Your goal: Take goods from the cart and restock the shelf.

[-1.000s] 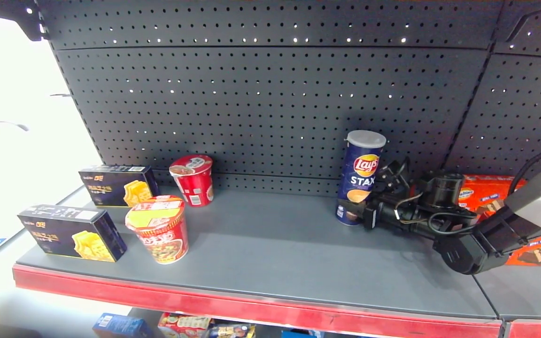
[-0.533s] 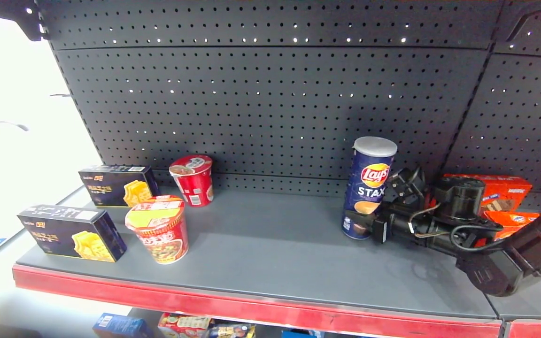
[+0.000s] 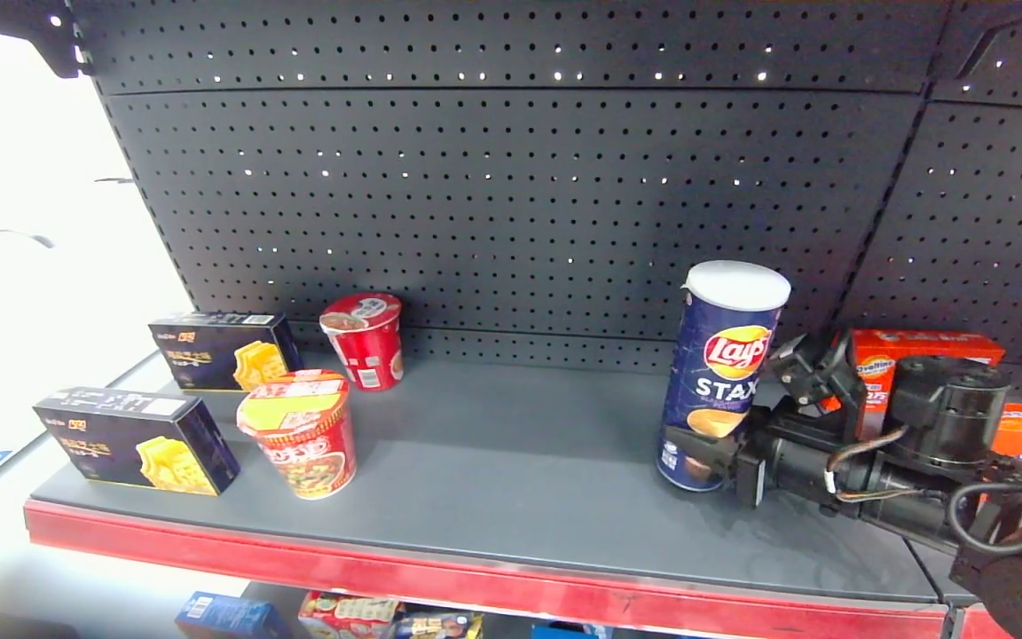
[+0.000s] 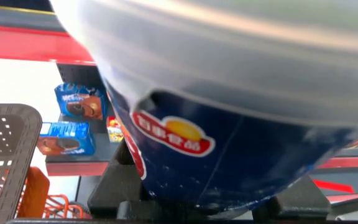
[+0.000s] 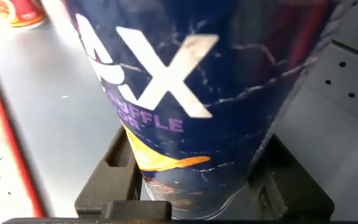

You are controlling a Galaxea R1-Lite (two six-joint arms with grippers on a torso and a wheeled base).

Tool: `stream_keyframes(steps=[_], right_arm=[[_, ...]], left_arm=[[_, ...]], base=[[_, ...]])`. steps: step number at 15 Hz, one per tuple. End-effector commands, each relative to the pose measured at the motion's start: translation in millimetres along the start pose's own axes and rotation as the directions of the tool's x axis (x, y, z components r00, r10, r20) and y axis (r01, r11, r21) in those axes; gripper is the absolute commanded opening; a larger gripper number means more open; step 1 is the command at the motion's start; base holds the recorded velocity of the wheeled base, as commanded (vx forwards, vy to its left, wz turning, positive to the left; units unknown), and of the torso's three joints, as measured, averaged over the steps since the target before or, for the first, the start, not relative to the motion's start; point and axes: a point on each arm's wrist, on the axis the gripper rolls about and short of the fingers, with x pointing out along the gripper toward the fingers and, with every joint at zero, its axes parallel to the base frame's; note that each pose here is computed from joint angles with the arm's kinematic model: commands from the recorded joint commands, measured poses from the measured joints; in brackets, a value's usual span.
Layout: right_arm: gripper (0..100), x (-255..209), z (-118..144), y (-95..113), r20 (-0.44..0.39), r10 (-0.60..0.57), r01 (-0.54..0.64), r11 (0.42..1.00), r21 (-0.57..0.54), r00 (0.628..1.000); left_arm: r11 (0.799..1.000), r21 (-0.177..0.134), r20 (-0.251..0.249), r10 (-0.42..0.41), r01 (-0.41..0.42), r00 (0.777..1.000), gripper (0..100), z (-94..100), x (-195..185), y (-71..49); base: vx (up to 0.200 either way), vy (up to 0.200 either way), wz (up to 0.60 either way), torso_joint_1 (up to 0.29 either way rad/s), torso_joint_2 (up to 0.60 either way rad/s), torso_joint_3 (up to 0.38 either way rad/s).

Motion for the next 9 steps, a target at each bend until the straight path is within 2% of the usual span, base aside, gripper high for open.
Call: stream_keyframes(steps=[1,5,9], right_arm=[[0,-24,7,13,0.024,0.009,-0.009,1.000,-0.011,1.000],[0,-39,1,32,0.005,0.065,-0.064,0.998,-0.009,0.998],[0,-40,-5,35,-0.022,0.076,-0.076,0.997,0.002,0.997]], left_arm=[[1.000,0.001,0.018,-0.003,0.003,1.000,0,0.4,-1,-0.3],[1.000,0.001,0.019,-0.001,0.001,1.000,0,0.8,-2,-0.3],[1.000,0.002,0.024,0.001,-0.001,1.000,0,2.0,-2,-0.6]], base=[[0.000,0.000,0.00,0.000,0.00,0.000],[0.000,0.000,0.00,0.000,0.00,0.000],[0.000,0.000,0.00,0.000,0.00,0.000]])
